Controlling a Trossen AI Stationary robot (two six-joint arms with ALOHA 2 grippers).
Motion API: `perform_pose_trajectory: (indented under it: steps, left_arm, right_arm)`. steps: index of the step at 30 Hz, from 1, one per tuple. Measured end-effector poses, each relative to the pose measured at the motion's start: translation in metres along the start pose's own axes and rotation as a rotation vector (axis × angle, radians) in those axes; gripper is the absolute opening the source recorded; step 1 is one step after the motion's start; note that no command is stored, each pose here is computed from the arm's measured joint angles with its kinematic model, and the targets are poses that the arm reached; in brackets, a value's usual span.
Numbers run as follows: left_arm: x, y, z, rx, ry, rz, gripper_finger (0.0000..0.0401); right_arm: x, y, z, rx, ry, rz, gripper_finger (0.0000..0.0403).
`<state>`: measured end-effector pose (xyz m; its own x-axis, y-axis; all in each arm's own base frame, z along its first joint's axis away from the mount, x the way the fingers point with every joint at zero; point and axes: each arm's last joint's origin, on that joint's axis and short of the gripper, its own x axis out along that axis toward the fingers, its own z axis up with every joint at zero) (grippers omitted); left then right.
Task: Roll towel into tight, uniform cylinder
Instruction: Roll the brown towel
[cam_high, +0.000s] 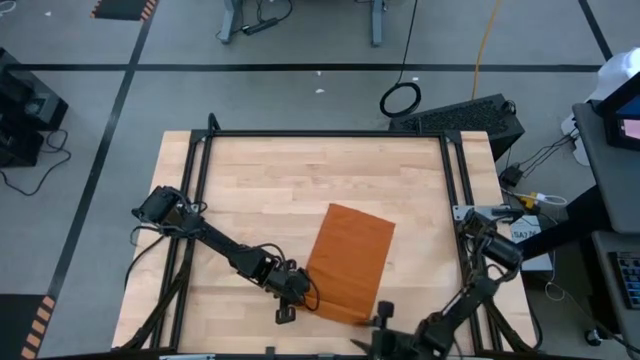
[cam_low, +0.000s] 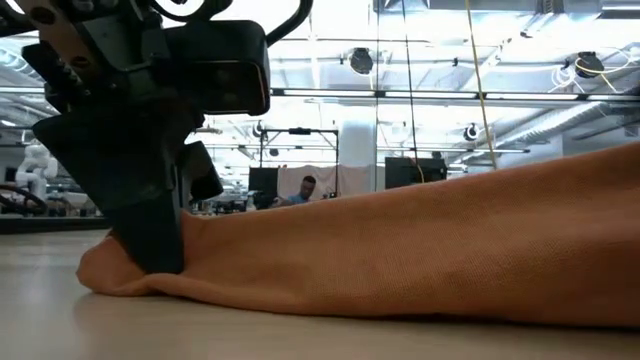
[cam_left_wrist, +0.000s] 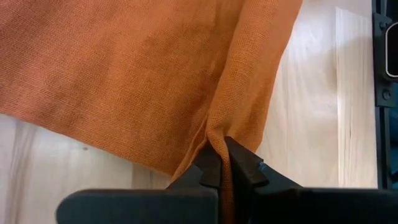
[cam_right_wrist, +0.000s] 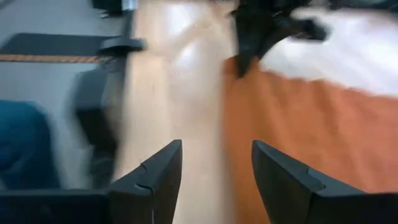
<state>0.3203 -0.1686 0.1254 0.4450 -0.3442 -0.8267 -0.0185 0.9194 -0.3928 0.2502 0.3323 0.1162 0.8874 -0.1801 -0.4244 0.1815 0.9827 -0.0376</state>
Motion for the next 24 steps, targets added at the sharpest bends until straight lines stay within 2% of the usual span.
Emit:
perform_pose_trajectory:
  steps: [3, 8, 13, 18, 24]
  left_arm:
    - [0.000, 0.000, 0.000, 0.007, 0.000, 0.000, 0.0008]
    - [0.000, 0.000, 0.000, 0.008, 0.005, -0.006, 0.0009]
    - [0.000, 0.000, 0.000, 0.014, 0.005, -0.007, 0.0009]
    - [0.000, 0.000, 0.000, 0.028, 0.005, -0.007, 0.0009]
    - [0.000, 0.000, 0.000, 0.036, 0.003, -0.004, 0.0009]
  right_arm:
    - [0.008, -0.004, 0.000, -0.052, -0.015, -0.046, 0.0185]
    - [0.015, -0.010, 0.002, -0.113, 0.014, -0.059, 0.0185]
    - [0.017, -0.018, -0.006, -0.077, 0.117, -0.066, 0.0185]
    - [0.016, -0.019, -0.008, -0.061, 0.127, -0.079, 0.0185]
    - [0.014, -0.020, -0.013, 0.058, 0.208, -0.057, 0.0185]
